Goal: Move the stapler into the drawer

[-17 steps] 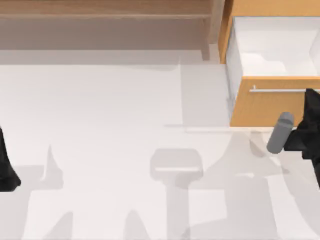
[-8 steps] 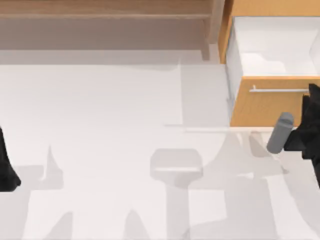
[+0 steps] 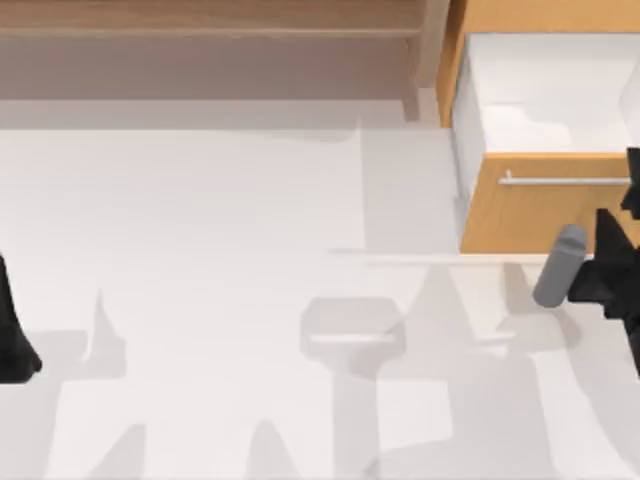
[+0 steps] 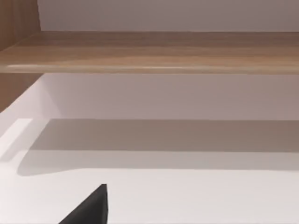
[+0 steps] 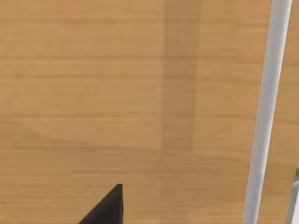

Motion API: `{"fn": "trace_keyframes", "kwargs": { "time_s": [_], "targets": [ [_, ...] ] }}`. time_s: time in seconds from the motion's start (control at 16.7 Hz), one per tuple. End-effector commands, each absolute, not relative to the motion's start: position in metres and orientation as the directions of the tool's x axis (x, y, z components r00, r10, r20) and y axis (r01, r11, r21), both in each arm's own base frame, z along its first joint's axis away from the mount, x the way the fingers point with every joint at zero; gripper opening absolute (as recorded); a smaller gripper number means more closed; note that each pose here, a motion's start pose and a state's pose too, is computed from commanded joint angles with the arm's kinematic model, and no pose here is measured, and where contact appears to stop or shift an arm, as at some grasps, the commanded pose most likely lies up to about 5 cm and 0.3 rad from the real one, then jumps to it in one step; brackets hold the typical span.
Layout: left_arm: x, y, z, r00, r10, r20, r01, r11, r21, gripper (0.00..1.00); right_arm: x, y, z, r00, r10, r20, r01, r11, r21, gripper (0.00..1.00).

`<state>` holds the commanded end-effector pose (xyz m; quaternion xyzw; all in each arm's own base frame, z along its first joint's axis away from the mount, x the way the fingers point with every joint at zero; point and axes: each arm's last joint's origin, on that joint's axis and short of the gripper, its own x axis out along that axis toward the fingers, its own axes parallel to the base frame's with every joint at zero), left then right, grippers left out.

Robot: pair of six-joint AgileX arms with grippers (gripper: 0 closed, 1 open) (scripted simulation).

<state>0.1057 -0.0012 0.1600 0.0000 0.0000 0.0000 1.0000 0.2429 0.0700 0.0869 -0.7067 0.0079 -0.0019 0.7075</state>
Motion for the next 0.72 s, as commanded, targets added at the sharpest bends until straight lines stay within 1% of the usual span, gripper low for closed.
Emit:
{"fn": "trace_keyframes", "kwargs": {
  "time_s": [0.36, 0.72],
  "targets": [
    [0.106, -0.001, 0.160, 1.000, 0.000, 0.000, 0.000, 1.000, 0.000, 1.00, 0.242, 0.070, 0.087, 1.000, -0.013, -0.006, -0.006, 0.002, -1.000, 1.00],
    [0.106, -0.001, 0.160, 1.000, 0.000, 0.000, 0.000, 1.000, 0.000, 1.00, 0.223, 0.070, 0.087, 1.000, -0.014, -0.007, -0.007, 0.002, -1.000, 1.00]
  ]
}}
